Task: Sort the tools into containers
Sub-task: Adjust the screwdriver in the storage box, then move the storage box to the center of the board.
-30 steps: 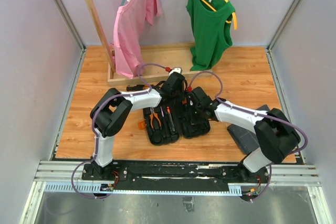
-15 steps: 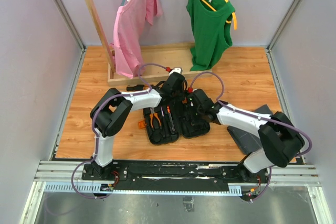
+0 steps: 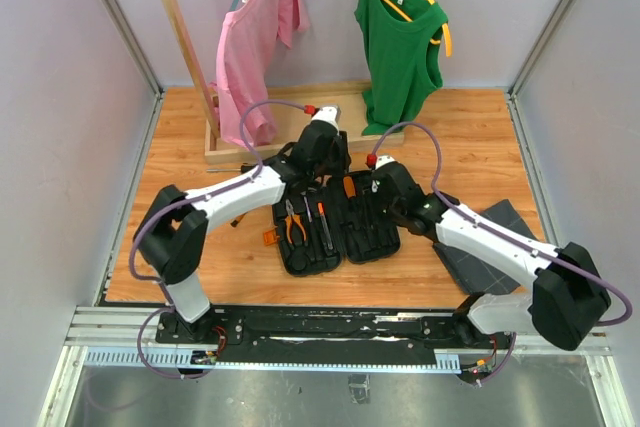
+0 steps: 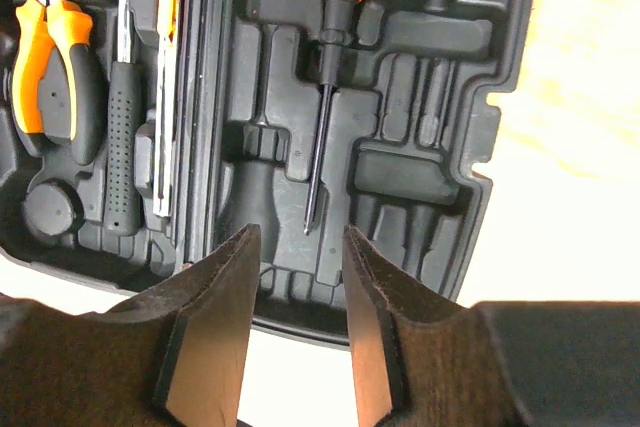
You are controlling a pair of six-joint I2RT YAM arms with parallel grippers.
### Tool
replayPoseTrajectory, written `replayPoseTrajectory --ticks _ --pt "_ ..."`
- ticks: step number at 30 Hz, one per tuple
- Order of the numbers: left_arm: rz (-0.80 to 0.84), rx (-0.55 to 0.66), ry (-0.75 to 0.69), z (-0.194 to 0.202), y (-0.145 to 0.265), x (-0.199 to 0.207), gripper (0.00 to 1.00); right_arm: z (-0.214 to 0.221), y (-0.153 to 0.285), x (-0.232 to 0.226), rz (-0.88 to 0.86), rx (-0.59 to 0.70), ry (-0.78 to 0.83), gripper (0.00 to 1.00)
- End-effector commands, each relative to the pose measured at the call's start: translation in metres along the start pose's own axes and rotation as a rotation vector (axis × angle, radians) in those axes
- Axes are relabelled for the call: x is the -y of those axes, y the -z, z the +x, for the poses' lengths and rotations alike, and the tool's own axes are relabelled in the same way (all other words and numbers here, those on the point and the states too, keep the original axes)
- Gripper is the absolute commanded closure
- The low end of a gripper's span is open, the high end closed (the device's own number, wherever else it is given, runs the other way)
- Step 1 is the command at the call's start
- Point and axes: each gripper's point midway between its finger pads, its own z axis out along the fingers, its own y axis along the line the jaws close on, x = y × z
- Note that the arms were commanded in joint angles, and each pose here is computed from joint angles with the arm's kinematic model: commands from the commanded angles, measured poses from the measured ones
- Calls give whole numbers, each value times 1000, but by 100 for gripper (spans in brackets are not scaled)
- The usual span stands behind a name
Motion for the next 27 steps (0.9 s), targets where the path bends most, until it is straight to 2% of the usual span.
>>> replayPoseTrajectory --ticks 1,9,18,21,27 --pt "-54 60 -18 -21 24 -20 57 4 7 11 49 26 43 59" --pt "-208 70 67 -7 66 -96 56 2 11 3 -9 57 77 54" --pt "-374 58 264 29 108 -184 53 -10 -11 -36 -91 38 95 50" --pt "-396 64 296 32 115 -198 52 -17 -24 -52 -95 28 134 50" --pt "-398 56 288 32 118 -199 52 -19 -53 -66 -75 -19 167 51"
